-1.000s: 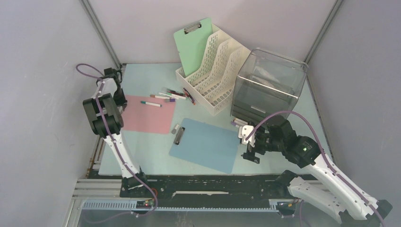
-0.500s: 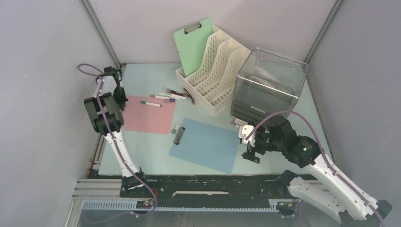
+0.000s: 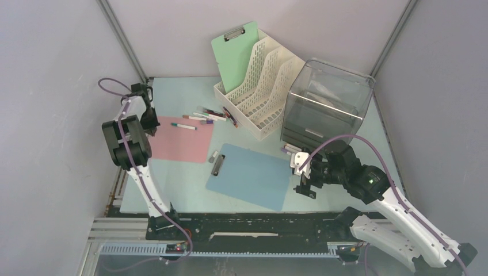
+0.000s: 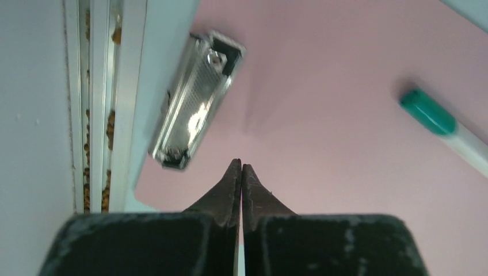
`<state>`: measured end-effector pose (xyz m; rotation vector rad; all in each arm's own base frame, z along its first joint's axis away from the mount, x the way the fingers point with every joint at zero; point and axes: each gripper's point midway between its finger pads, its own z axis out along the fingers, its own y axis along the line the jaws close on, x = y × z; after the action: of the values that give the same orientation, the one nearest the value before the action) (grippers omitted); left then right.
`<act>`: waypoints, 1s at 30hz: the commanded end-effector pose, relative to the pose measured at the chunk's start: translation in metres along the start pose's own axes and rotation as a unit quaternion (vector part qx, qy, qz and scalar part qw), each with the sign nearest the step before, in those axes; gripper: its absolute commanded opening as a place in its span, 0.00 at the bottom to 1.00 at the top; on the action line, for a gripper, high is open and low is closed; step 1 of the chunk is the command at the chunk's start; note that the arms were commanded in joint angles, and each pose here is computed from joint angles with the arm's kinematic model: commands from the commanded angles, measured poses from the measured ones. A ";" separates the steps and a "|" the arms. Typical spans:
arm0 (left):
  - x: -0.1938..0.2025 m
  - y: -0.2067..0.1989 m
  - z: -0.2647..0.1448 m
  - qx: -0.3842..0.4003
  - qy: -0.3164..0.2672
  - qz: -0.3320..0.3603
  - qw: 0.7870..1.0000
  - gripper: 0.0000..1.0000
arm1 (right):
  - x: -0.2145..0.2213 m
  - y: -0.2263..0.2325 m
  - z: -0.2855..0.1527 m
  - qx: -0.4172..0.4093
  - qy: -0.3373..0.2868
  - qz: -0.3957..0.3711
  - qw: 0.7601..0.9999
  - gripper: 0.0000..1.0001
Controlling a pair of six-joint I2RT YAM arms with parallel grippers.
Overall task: Organize the desk
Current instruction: Pick up the folder from the center of the board.
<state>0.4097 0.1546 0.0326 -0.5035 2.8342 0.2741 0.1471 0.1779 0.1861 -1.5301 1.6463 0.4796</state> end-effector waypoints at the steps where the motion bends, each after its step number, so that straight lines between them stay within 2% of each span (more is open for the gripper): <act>1: -0.043 0.000 -0.078 0.017 -0.158 -0.034 0.987 0.00 | -0.008 0.002 0.001 -0.007 -0.015 -0.009 1.000 0.99; 6: -0.049 0.002 -0.134 0.041 -0.274 -0.055 0.959 0.00 | -0.019 0.015 0.015 -0.047 -0.024 -0.003 0.999 1.00; 9: -0.053 0.011 -0.176 0.041 -0.355 -0.068 0.931 0.00 | -0.040 0.024 0.025 -0.085 -0.032 0.003 0.996 1.00; 13: -0.051 0.024 -0.209 0.034 -0.417 -0.107 0.902 0.08 | -0.076 0.023 0.047 -0.117 -0.033 0.021 0.992 1.00; 16: -0.048 0.042 -0.208 0.020 -0.415 -0.164 0.895 0.20 | -0.109 0.013 0.067 -0.135 -0.040 0.034 0.989 1.00; 20: -0.043 0.048 -0.195 0.069 -0.397 -0.193 0.895 0.34 | -0.154 -0.014 0.104 -0.136 -0.056 0.060 0.987 1.00; 23: -0.042 0.050 -0.201 0.079 -0.403 -0.197 0.890 0.42 | -0.188 -0.028 0.129 -0.157 -0.071 0.088 0.981 1.00; 26: -0.041 0.050 -0.194 0.076 -0.396 -0.197 0.894 0.55 | -0.218 -0.034 0.149 -0.202 -0.076 0.138 0.967 1.00; 30: -0.044 0.049 -0.152 0.061 -0.337 -0.224 0.913 0.53 | -0.224 -0.038 0.166 -0.260 -0.077 0.188 0.944 1.00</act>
<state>0.3828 0.1731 0.2146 -0.7448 1.9590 0.1620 0.2282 0.4302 0.2557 -1.5257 1.7115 1.0545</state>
